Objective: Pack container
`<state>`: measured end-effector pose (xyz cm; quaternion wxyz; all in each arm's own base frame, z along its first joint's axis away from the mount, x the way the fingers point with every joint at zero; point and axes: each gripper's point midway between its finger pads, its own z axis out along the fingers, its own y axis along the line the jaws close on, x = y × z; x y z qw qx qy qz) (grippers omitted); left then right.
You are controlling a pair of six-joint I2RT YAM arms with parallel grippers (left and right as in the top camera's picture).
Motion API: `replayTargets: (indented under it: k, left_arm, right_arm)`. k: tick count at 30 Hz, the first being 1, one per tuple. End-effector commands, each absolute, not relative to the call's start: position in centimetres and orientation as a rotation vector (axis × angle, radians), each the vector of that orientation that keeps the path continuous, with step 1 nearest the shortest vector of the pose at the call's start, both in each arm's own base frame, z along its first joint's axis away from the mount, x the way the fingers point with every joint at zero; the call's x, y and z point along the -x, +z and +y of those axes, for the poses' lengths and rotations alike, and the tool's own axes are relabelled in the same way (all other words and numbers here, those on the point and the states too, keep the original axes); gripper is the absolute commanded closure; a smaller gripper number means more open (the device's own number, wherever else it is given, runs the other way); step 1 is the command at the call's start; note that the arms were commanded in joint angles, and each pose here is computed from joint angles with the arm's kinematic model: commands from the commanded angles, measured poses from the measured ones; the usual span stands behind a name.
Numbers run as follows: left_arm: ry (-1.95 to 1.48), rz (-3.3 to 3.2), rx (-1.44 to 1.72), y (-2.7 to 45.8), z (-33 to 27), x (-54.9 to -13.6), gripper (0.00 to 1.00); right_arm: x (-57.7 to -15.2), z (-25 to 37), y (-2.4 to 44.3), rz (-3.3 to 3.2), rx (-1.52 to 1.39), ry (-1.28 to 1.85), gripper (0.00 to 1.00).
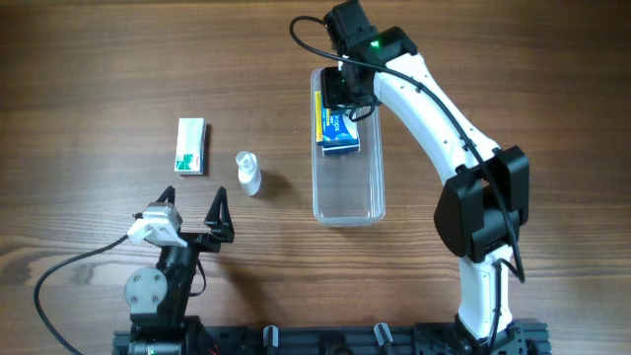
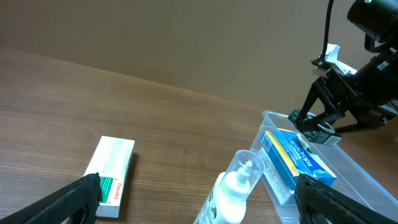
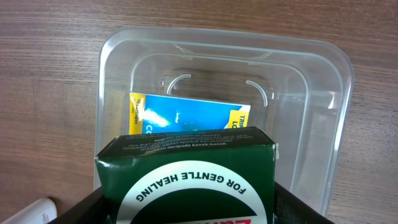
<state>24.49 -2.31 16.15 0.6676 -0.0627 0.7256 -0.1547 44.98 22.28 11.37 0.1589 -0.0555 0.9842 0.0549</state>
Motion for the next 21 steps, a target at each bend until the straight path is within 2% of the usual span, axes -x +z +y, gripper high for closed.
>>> replayTargets:
  k: [1,16,21]
  left_arm:
    - [-0.334,1.637,0.120,16.0,-2.3,-24.5,0.00]
    - [-0.334,1.637,0.120,16.0,-2.3,-24.5,0.00]
    - [-0.334,1.637,0.120,16.0,-2.3,-24.5,0.00]
  right_arm:
    - [-44.8,22.7,10.6,2.833,0.149,0.164,0.37]
    - [-44.8,23.9,10.5,2.821,0.175,0.197,0.34]
    - [-44.7,23.9,9.5,2.840,0.176,0.186,0.29]
